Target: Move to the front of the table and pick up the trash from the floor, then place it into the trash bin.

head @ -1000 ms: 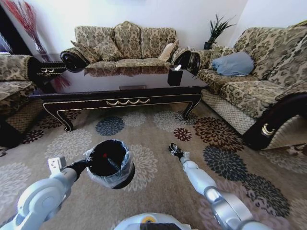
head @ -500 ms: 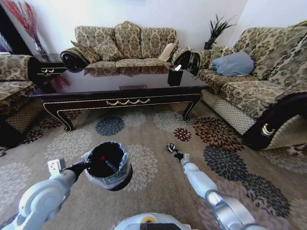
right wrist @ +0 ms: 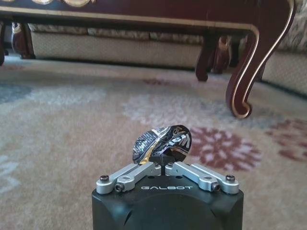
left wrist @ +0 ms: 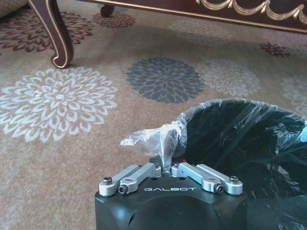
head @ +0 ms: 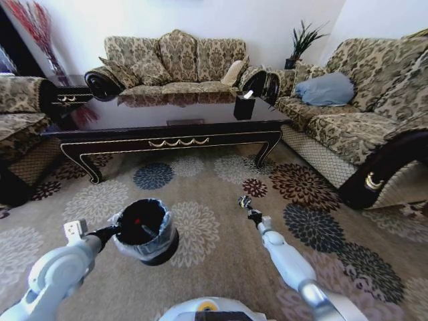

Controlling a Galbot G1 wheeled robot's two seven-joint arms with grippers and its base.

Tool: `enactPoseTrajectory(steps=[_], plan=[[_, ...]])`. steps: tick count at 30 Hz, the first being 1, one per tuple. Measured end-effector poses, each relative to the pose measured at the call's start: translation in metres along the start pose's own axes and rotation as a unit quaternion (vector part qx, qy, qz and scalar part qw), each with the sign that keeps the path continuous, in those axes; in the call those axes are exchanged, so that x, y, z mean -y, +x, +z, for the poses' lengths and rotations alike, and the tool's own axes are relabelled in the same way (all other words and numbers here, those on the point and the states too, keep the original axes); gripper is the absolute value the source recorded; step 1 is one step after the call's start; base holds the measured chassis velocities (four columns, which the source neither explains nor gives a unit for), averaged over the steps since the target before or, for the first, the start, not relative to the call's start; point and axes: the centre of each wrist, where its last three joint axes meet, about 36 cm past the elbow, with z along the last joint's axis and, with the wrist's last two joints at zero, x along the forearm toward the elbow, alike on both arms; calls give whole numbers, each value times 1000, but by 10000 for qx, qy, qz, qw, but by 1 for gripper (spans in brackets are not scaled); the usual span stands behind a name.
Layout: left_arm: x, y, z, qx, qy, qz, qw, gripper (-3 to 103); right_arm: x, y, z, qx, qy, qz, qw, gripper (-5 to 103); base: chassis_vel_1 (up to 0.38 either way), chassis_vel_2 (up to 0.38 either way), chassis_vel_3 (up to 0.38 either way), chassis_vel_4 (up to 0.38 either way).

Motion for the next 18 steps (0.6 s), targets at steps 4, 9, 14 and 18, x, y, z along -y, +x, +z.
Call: enactPoseTrajectory(steps=[4, 9, 14, 18], plan=[[14, -19, -3, -44, -217, 41, 9997, 4, 14, 22, -15, 257, 200, 69, 9994, 0, 0, 0, 0, 0], [39, -46, -15, -81, -579, 279, 9979, 4, 9, 66, -104, 1221, 465, -292, 9910, 0, 0, 0, 0, 0], [51, -33, -45, 167, -649, 490, 9965, 4, -18, 100, -152, 1688, 456, -679, 9823, 0, 0, 0, 0, 0], [67, -30, -66, 319, -862, 761, 9928, 4, -40, 134, -181, 1919, 404, -922, 9762, 0, 0, 0, 0, 0]])
